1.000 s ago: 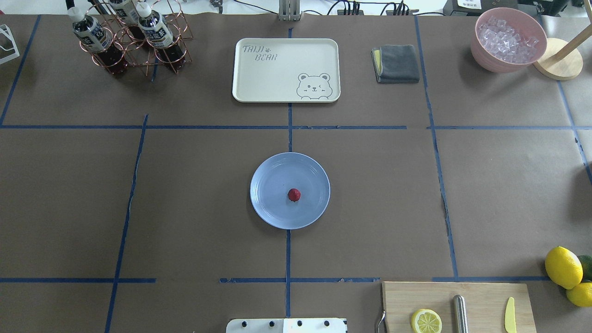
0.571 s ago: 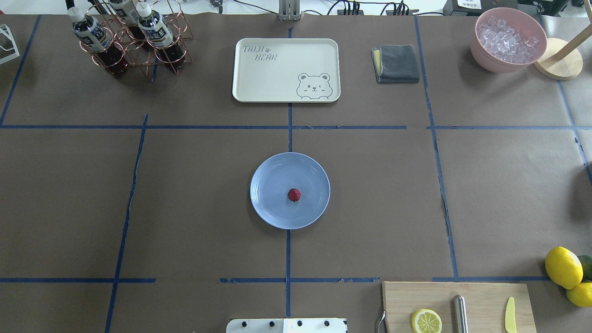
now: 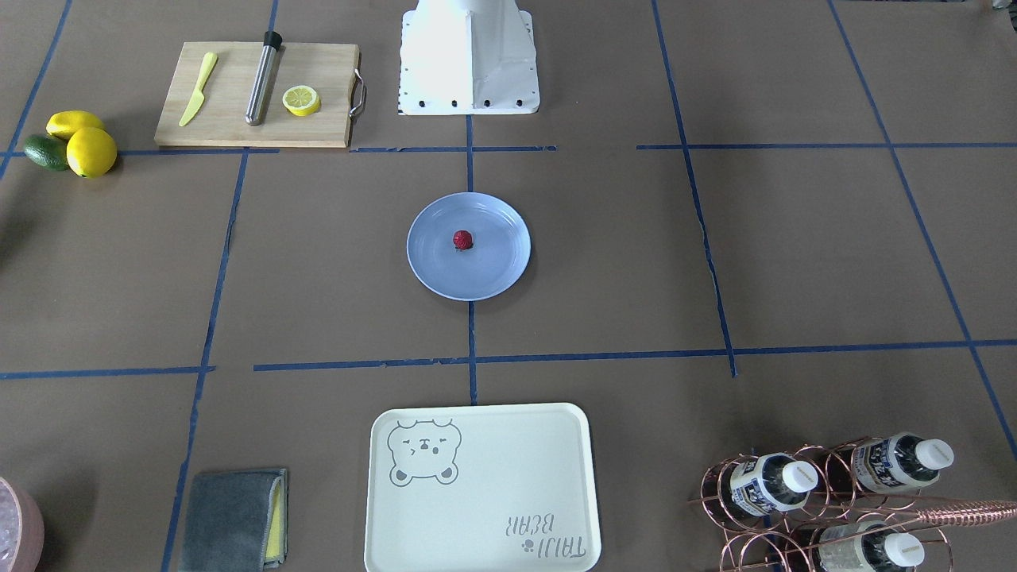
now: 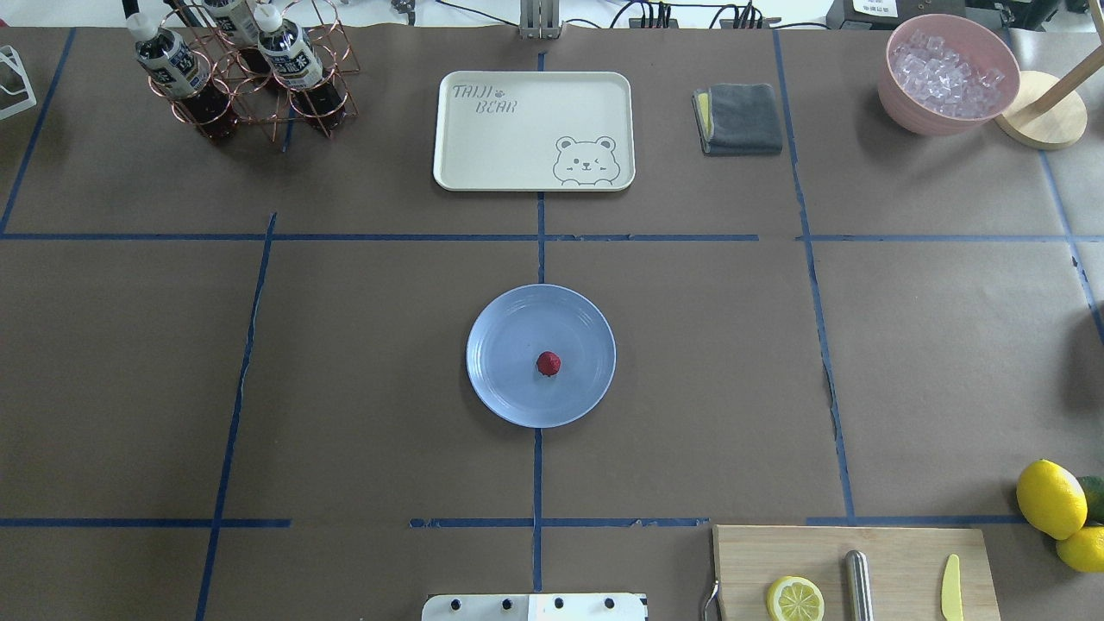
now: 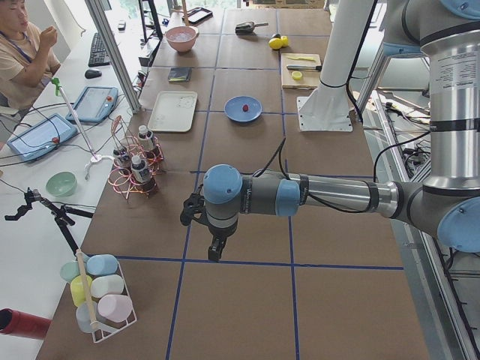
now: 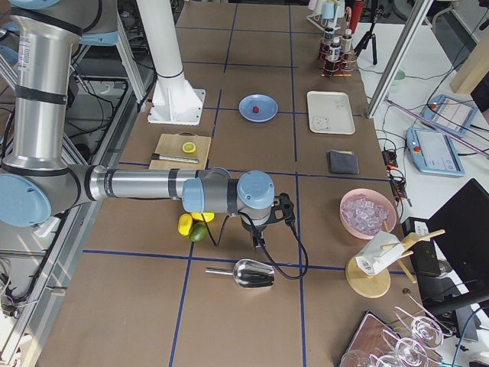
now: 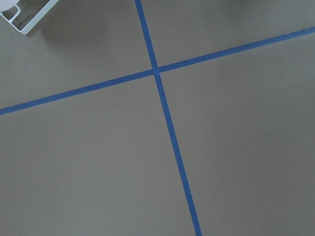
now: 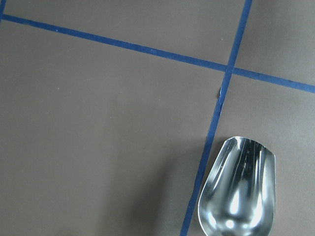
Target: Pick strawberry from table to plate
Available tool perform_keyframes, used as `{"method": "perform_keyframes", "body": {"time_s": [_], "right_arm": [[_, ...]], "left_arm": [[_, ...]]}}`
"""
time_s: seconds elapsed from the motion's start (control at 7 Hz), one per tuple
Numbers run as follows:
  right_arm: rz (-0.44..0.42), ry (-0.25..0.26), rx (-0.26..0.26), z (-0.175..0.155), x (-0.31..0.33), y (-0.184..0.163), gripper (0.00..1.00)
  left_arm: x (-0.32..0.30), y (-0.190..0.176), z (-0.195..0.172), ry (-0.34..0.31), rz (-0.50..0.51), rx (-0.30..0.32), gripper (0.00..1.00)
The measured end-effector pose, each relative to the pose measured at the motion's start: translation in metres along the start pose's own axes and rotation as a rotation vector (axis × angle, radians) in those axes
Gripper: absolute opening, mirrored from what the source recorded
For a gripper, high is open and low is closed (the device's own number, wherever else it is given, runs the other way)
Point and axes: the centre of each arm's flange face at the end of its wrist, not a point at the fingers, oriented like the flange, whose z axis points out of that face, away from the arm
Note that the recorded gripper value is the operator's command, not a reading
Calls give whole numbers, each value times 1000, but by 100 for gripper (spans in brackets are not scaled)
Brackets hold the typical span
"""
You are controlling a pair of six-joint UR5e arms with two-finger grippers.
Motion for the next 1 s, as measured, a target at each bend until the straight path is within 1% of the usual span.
{"method": "perform_keyframes", "body": {"time_s": [0.57,1.0], "right_arm": [[2,5,-28,5,-5,-4,100],[3,6,-25,1,-7,-13,100]], "left_arm": [[-6,4,9,6,-15,-18,100],[-4,-4,6,4,-5,-10,100]]}}
